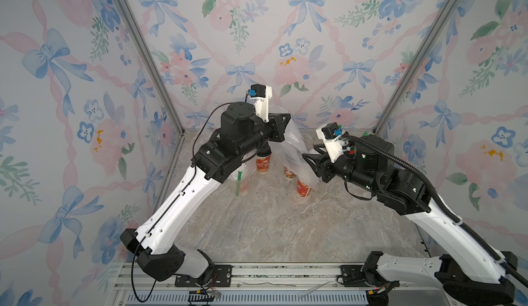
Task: Pack milk tea into plastic carrier bags
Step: Adjust the plastic carrier bag at the center of the board.
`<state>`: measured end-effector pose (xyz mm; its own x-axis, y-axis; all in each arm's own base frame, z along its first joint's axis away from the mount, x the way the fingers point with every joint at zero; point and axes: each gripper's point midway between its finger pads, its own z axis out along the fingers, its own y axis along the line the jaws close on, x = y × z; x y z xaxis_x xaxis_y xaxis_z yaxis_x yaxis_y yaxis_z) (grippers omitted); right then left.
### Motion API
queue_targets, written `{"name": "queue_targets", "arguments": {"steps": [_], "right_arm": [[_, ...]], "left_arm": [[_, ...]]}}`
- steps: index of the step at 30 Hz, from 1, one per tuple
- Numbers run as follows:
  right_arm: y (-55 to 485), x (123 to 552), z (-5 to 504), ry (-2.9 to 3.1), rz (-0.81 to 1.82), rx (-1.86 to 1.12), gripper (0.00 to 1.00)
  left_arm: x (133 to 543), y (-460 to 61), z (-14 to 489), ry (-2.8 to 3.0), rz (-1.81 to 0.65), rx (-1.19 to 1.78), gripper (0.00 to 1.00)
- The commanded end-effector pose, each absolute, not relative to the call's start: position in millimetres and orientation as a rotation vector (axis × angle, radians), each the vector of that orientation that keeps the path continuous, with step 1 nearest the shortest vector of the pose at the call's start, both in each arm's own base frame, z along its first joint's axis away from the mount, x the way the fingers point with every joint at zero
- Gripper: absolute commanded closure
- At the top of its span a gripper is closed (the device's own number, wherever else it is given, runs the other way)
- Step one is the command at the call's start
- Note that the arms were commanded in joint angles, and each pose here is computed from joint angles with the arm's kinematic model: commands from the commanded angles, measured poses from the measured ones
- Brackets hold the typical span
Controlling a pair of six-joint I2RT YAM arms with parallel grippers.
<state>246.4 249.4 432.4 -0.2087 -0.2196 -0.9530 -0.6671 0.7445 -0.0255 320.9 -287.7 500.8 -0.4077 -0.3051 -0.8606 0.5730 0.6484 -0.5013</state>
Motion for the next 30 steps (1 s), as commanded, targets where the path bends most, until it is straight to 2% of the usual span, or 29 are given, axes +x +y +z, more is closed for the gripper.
{"name": "queue_targets", "arguments": {"steps": [1,7,10,13,14,16,24,27,30], "right_arm": [[245.4,238.3,449.3,1.727,0.534,-0.690,0.41],[240.7,252.2,440.0,1.774,0.476,-0.664,0.55],[241.3,255.0,439.1,1.783,0.469,-0.659,0.66],[244.8,256.7,434.0,1.793,0.463,-0.680,0.70],[247.4,255.3,432.0,1.796,0.472,-0.698,0.70],[252.2,249.6,431.0,1.794,0.511,-0.730,0.62],[250.6,229.2,438.4,1.746,0.595,-0.771,0.46],[250.6,234.3,429.3,1.782,0.558,-0.780,0.44],[249.8,245.0,416.9,1.838,0.495,-0.770,0.48]], "left_arm": [[324.6,-293.7,488.6,1.772,-0.968,0.217,1.00],[324.4,-294.6,486.6,1.778,-0.971,0.220,1.00],[324.0,-294.8,486.0,1.779,-0.973,0.222,1.00],[323.3,-293.7,485.9,1.779,-0.974,0.218,1.00],[323.3,-293.8,485.8,1.779,-0.975,0.218,1.00],[323.8,-293.7,484.5,1.781,-0.969,0.217,1.00],[325.2,-294.3,480.8,1.791,-0.968,0.213,1.00],[324.4,-294.6,480.9,1.792,-0.972,0.215,1.00],[323.6,-293.4,481.7,1.788,-0.972,0.213,1.00]]}}
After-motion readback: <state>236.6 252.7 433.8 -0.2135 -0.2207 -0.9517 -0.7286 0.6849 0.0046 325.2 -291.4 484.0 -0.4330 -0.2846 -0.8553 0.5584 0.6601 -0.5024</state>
